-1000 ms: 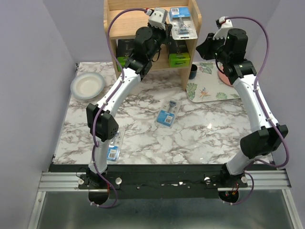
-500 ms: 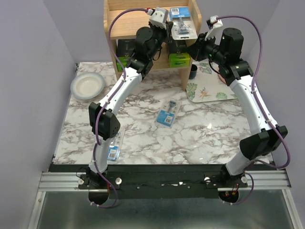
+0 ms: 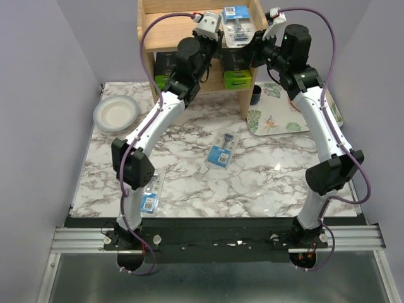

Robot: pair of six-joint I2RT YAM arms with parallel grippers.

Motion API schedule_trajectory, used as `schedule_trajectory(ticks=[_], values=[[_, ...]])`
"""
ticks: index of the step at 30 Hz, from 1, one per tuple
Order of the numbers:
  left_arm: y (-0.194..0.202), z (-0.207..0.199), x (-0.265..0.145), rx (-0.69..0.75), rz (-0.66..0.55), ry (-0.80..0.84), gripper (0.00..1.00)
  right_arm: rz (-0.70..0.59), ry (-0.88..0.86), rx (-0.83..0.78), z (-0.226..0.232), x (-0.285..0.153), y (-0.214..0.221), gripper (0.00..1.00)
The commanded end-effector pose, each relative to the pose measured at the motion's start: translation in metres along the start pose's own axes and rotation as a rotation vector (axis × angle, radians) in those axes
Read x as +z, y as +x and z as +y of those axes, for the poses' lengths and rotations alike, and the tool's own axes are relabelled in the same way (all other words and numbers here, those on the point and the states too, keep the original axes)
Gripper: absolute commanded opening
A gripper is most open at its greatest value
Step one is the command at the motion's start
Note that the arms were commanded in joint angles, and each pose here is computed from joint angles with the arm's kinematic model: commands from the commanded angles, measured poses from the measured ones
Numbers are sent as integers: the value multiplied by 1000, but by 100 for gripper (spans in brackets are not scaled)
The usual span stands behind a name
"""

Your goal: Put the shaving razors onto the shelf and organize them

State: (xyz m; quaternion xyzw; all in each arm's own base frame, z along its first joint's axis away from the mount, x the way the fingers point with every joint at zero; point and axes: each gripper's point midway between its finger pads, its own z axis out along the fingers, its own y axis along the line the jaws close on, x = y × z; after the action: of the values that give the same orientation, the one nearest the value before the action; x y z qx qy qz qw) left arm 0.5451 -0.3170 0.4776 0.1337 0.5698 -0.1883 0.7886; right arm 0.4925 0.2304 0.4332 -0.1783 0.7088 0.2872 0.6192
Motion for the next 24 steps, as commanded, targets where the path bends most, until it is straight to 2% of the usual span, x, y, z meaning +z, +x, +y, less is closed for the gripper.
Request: schedule_trajectory(ticks=[1, 2, 3, 4, 5, 6, 7, 8, 10, 11, 13, 14, 15, 16, 17, 18, 19, 20, 21, 24], values=[[-106, 33, -57, 21, -77, -101, 35, -63, 36, -7, -3, 6, -22, 19], [-84, 31, -68, 31, 10, -80, 38, -59, 38, -7, -4, 9, -20, 19], [-82, 25, -79, -10, 33, -49, 42, -67, 40, -11, -5, 8, -23, 19], [-110, 15, -101, -22, 1, 13, 44, -65, 39, -9, -5, 10, -22, 19], [-69, 8, -116, -28, 117, 55, 46, -61, 40, -7, -6, 11, -20, 19], [-63, 1, -130, -42, 145, 90, 50, -60, 38, -6, -6, 12, -20, 19], [-79, -3, -153, -65, 130, 118, 53, -57, 37, -5, -6, 12, -18, 19], [-37, -4, -169, -79, 236, 121, 57, -54, 38, -2, -7, 12, -17, 19], [-29, -8, -201, -61, 282, 159, 62, -45, 42, 2, -8, 12, -12, 19], [12, -12, -222, -53, 396, 187, 63, -40, 40, 1, -7, 12, -11, 20], [31, -18, -249, -35, 460, 247, 68, -29, 28, -3, -3, 6, -9, 20], [64, -28, -270, -31, 543, 316, 69, 5, 23, 6, -3, 4, 5, 22], [76, -32, -280, -42, 573, 341, 75, 27, 13, 12, 0, 0, 13, 23], [85, -33, -288, -25, 592, 367, 76, 16, 6, 13, 9, -17, 5, 25], [106, -36, -300, -39, 642, 384, 78, 44, 5, 25, 10, -23, 18, 30], [115, -40, -305, -56, 664, 402, 82, 117, 12, 52, 7, -29, 53, 34], [125, -42, -308, -69, 686, 410, 84, 117, 12, 54, 14, -46, 54, 39], [136, -44, -311, -75, 704, 417, 84, 143, 21, 65, 15, -55, 67, 47], [142, -48, -312, -80, 713, 433, 84, 227, 43, 98, 9, -62, 108, 50], [168, -59, -310, -82, 762, 455, 83, 279, 55, 131, 15, -91, 140, 59]])
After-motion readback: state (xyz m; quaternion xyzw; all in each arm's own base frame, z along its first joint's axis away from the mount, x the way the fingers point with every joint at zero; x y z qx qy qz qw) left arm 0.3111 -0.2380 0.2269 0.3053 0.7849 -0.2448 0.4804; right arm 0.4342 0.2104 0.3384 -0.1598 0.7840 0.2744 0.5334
